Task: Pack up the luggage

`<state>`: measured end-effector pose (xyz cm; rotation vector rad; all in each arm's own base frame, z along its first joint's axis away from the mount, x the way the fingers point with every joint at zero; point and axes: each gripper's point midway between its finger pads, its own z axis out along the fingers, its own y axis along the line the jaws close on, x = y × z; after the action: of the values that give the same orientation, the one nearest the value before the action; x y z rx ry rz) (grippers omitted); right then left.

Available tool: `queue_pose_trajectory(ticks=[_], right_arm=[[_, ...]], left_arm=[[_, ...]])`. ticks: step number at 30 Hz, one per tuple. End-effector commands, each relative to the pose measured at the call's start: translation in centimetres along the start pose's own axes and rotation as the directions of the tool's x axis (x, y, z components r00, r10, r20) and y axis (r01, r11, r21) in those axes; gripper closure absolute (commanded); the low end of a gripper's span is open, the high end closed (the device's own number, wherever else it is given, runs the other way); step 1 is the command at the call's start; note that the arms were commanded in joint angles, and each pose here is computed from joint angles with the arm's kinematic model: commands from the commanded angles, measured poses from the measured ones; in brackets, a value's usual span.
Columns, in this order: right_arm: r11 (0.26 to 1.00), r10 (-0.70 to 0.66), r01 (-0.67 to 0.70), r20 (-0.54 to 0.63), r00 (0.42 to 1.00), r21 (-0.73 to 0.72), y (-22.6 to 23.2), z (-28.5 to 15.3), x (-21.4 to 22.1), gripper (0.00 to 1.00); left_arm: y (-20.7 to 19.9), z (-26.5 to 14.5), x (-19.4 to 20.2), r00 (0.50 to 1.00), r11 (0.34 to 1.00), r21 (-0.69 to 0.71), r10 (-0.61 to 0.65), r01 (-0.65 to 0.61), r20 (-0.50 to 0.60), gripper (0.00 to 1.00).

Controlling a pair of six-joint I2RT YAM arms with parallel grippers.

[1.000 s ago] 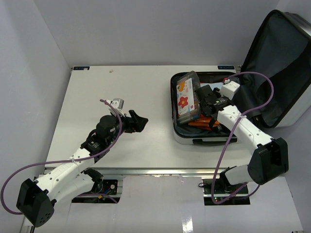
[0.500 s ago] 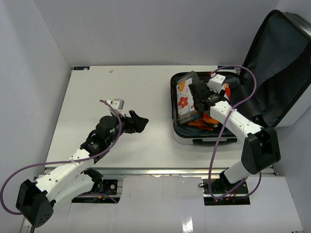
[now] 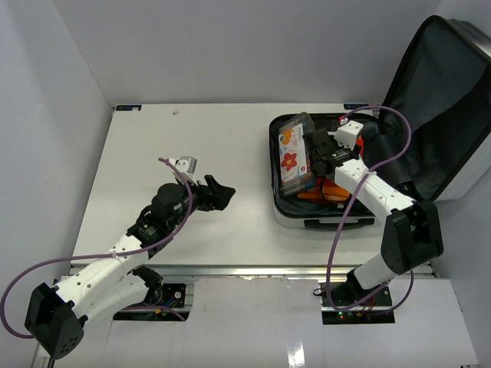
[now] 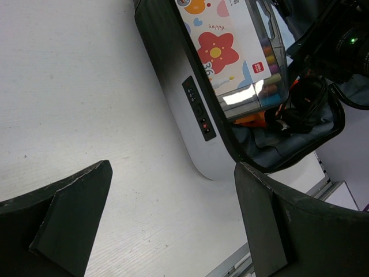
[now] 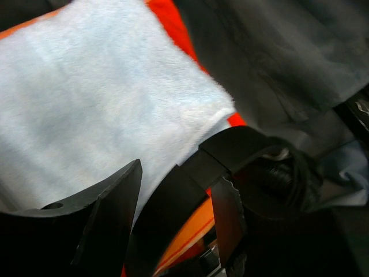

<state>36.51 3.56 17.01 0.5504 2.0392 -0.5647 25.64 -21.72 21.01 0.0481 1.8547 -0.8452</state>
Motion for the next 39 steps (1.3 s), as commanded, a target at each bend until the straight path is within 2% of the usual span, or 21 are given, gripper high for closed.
queue_pose_trajectory(ticks=[1, 4, 16, 25, 29, 35, 39], right_arm=[[0.993, 0.075, -0.079, 0.053, 0.996, 0.083, -3.4, -0.4, -2.3, 0.49], [0.991, 0.099, -0.103, 0.054, 0.994, 0.088, -4.4, -0.4, -2.8, 0.56], [0.996, 0.059, -0.057, -0.028, 0.998, 0.069, -3.5, 2.9, -0.7, 0.5], [0.999, 0.035, -0.035, -0.039, 0.999, 0.013, -3.3, 2.3, -0.5, 0.32], [0.999, 0.026, -0.027, -0.036, 0.999, -0.02, -3.9, 1.0, -1.9, 0.28], [0.993, 0.003, -0.006, -0.032, 0.999, -0.12, -4.2, -1.3, -3.6, 0.27], [0.977, -0.053, 0.038, -0.067, 0.996, -0.209, -4.1, -2.8, -3.1, 0.27]], left_arm=[[-0.5, -0.2, -0.4, 1.0, 1.0, 0.02, 0.013, -0.013, 0.014, 0.02], [-0.5, -0.2, -0.3, 1.0, 1.0, 0.02, 0.014, -0.014, 0.012, 0.02], [-0.2, 0.1, -0.1, 1.0, 1.0, 0.007, 0.02, -0.02, 0.006, 0.02], [0.0, 0.4, 0.1, 1.0, 1.0, -0.003, 0.026, -0.026, -0.004, 0.02], [0.0, 0.5, 0.3, 0.999, 0.999, -0.001, 0.032, -0.032, -0.007, 0.02], [-0.6, 0.6, 0.4, 0.999, 0.997, 0.05, 0.05, -0.05, 0.003, 0.02], [-2.8, 0.5, 1.0, 0.995, 0.977, 0.19, 0.095, -0.093, -0.004, 0.02]])
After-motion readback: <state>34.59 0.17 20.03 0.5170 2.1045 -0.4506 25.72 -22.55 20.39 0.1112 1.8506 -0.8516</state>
